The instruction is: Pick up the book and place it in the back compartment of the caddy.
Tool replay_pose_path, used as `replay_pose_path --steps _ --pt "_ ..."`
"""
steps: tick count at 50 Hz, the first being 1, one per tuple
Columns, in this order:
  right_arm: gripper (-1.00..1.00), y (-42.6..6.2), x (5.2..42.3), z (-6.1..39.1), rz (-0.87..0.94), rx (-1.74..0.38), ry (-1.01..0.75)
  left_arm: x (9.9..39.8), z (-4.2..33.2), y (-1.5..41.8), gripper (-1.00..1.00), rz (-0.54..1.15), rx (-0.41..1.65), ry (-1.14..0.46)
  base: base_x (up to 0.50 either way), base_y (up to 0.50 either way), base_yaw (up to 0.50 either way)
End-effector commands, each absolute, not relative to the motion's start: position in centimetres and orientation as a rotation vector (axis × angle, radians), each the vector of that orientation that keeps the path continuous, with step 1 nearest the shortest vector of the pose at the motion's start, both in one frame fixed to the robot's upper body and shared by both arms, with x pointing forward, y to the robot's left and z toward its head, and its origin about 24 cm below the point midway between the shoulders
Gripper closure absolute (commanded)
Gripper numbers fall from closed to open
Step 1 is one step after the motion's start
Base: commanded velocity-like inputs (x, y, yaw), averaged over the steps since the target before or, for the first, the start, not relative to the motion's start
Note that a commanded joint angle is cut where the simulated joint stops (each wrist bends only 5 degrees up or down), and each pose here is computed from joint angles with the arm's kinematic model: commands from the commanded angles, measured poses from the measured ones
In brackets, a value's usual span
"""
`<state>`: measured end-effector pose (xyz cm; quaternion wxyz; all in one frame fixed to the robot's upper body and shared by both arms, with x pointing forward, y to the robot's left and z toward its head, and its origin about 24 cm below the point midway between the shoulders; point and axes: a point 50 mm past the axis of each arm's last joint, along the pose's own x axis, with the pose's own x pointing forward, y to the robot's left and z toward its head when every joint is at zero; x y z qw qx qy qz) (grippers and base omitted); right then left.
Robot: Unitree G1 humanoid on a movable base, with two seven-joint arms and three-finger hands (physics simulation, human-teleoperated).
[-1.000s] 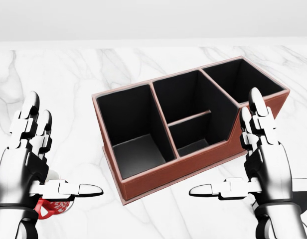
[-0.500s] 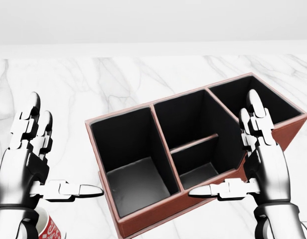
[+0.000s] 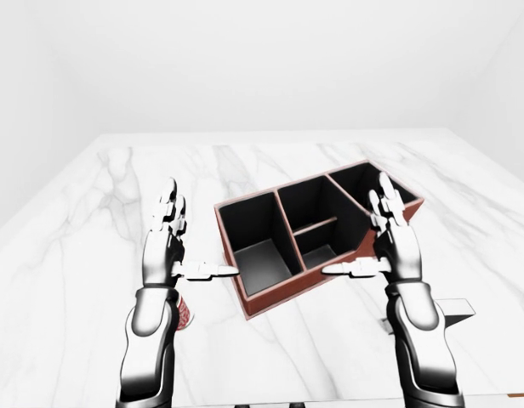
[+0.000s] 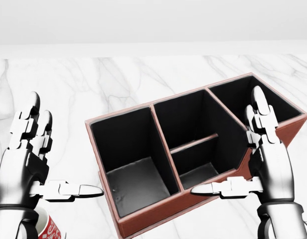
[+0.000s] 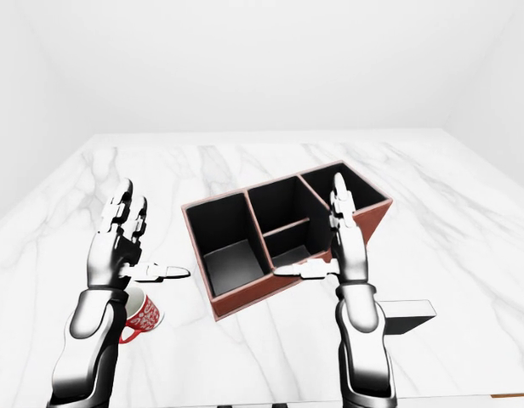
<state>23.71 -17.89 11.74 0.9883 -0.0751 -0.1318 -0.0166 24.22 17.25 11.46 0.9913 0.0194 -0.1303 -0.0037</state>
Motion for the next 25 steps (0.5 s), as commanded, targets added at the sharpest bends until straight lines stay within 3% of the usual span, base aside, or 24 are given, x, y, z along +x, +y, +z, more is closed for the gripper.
replay_pose_path --steps 1,24,25 --pt "-1.00 -18.8 23.7 12.4 -0.071 -0.223 -0.285 24.3 11.3 17.2 -1.00 -0.007 0.040 -0.256 0.00 0.00 0.00" --pt "-1.00 -21.1 22.6 14.4 -0.097 -0.526 -0.296 24.4 11.1 17.2 -1.00 -0.007 0.040 -0.247 0.00 0.00 0.00" --pt "-1.00 -21.8 21.3 15.7 -0.106 -0.696 -0.302 24.3 11.3 17.2 -1.00 -0.008 0.043 -0.255 0.00 0.00 0.00"
